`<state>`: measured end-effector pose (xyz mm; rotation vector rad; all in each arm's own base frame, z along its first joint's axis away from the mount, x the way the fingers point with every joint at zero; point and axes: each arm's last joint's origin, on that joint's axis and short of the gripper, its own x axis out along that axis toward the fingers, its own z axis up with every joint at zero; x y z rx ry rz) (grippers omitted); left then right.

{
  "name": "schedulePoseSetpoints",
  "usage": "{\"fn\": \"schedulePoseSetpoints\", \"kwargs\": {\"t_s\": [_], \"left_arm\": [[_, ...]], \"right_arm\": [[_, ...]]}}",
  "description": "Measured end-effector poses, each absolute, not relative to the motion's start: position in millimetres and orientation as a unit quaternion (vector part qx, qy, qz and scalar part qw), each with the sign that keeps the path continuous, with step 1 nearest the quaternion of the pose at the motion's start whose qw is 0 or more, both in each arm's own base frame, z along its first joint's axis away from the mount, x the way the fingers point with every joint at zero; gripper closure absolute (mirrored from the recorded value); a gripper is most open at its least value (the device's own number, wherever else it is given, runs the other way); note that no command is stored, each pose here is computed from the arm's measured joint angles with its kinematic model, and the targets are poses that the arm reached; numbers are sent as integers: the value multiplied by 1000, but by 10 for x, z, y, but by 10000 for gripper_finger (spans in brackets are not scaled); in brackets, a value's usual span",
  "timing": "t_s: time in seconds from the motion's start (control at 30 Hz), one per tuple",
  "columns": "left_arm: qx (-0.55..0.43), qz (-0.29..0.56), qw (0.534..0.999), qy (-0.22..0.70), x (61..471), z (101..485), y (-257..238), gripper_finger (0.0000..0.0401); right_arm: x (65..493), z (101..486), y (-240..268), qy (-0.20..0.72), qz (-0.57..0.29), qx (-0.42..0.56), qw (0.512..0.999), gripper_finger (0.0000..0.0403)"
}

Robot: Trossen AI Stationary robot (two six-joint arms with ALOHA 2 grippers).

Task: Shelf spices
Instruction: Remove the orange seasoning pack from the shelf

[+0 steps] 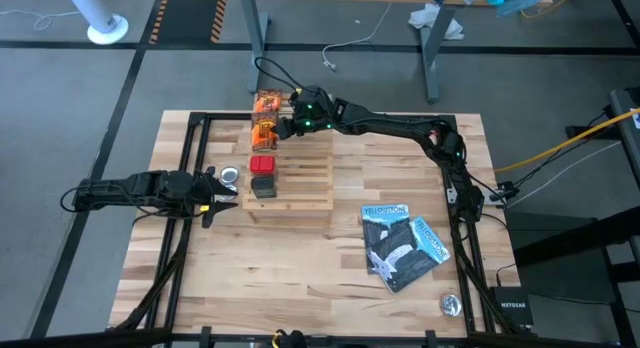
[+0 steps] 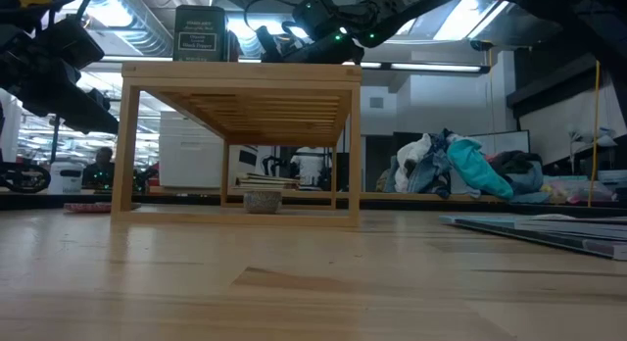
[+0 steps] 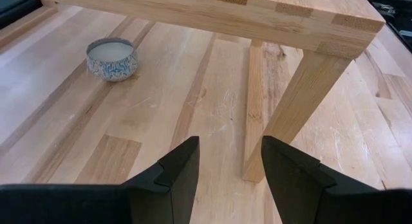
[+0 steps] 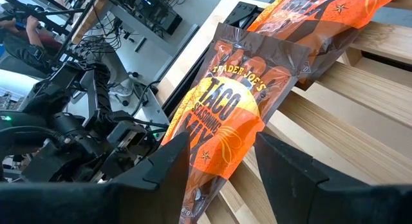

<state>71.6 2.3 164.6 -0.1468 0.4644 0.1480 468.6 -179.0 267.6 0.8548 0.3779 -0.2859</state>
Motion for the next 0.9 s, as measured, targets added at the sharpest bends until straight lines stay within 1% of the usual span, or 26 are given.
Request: {"fn": "schedulePoseSetpoints", "kwargs": {"t_s": [0.07, 0.2, 0.37, 0.47, 0.57, 0.73, 0.9], "left_arm": [[-82, 76, 968, 223, 722, 1657, 23, 239], [-146, 86, 972, 164, 763, 1753, 25, 239], [-112, 138, 983, 41, 828, 1934, 65, 239], [-80, 179, 981, 0, 828, 2008, 91, 239], [-64, 219, 974, 3, 817, 2006, 113, 239], [-69, 305, 950, -4, 790, 2008, 173, 239], [-119, 340, 932, -32, 764, 2042, 241, 239]], "right_arm": [[4686, 2676, -1790, 182, -137, 411, 883, 221], [4686, 2678, -1790, 181, -137, 410, 883, 221], [4686, 2678, -1790, 181, -137, 410, 883, 221], [4687, 2678, -1790, 181, -137, 410, 883, 221], [4687, 2678, -1790, 181, -137, 410, 883, 221], [4687, 2678, -1790, 181, -137, 410, 883, 221], [4686, 2681, -1790, 181, -137, 410, 883, 221]]}}
